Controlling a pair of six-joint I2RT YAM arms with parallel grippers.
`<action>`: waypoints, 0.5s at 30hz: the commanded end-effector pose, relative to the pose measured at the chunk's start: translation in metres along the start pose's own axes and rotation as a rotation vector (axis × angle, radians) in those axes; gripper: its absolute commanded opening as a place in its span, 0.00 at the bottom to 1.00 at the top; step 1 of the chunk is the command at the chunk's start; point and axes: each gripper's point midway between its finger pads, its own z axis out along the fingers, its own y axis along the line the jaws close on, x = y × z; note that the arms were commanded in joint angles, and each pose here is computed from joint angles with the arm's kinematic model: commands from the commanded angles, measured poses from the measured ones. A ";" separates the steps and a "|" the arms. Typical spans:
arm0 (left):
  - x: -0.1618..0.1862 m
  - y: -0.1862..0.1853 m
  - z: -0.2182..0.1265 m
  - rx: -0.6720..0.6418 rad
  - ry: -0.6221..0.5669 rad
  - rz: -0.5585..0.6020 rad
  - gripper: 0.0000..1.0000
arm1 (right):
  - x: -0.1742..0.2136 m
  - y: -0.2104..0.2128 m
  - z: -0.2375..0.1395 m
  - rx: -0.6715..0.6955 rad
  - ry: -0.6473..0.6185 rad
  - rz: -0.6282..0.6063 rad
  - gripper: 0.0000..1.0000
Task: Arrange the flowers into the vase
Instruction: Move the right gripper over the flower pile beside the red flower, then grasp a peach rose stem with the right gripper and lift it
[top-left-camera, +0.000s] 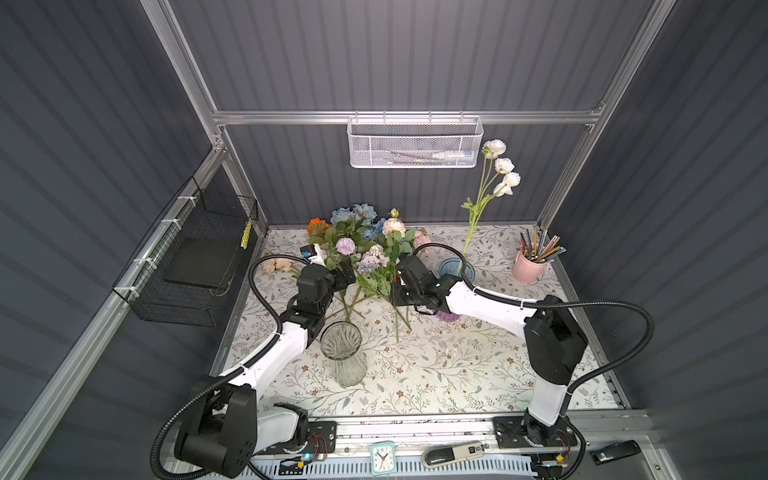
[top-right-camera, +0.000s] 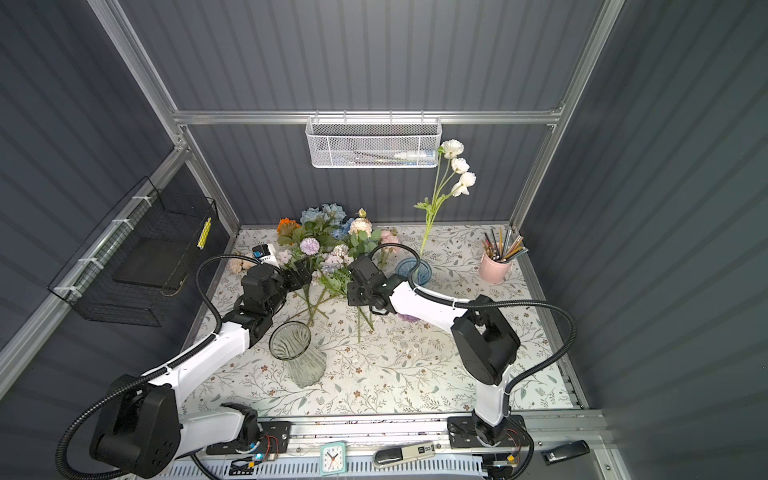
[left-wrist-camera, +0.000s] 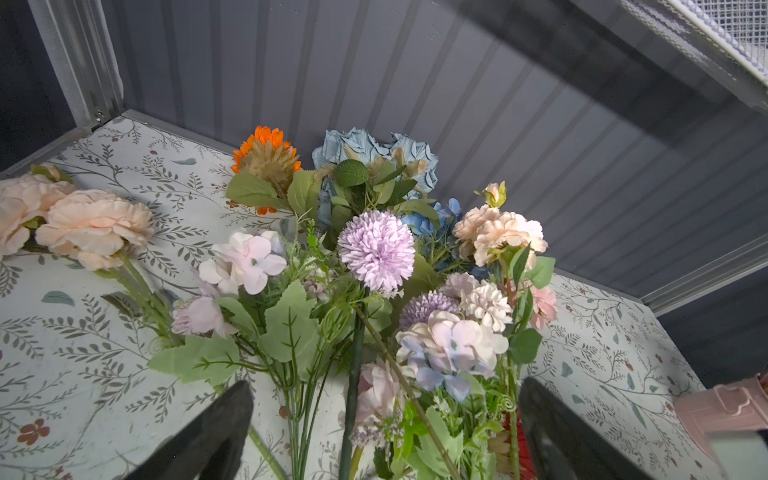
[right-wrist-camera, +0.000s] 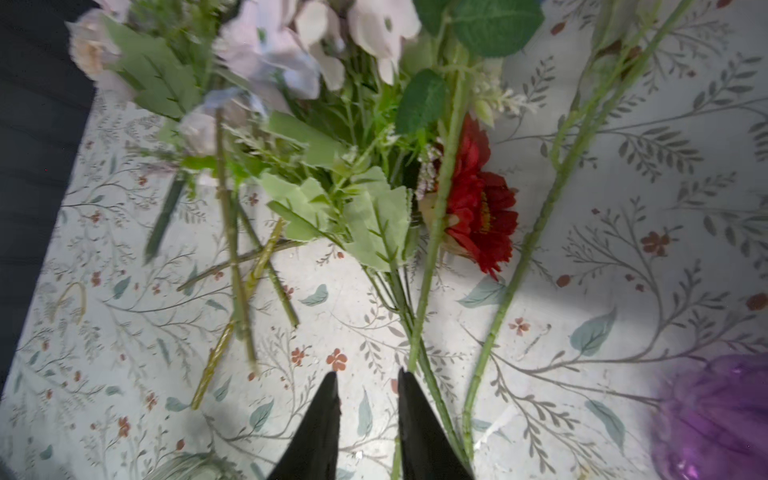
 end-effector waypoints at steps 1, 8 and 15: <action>-0.001 -0.001 -0.001 0.009 0.009 0.042 1.00 | -0.003 -0.011 0.009 0.071 -0.012 0.028 0.27; -0.002 -0.002 -0.001 0.011 0.012 0.052 1.00 | 0.005 -0.012 0.036 0.076 0.012 0.038 0.27; -0.005 -0.003 -0.003 0.015 0.007 0.053 1.00 | 0.002 -0.025 0.053 0.113 0.015 0.074 0.16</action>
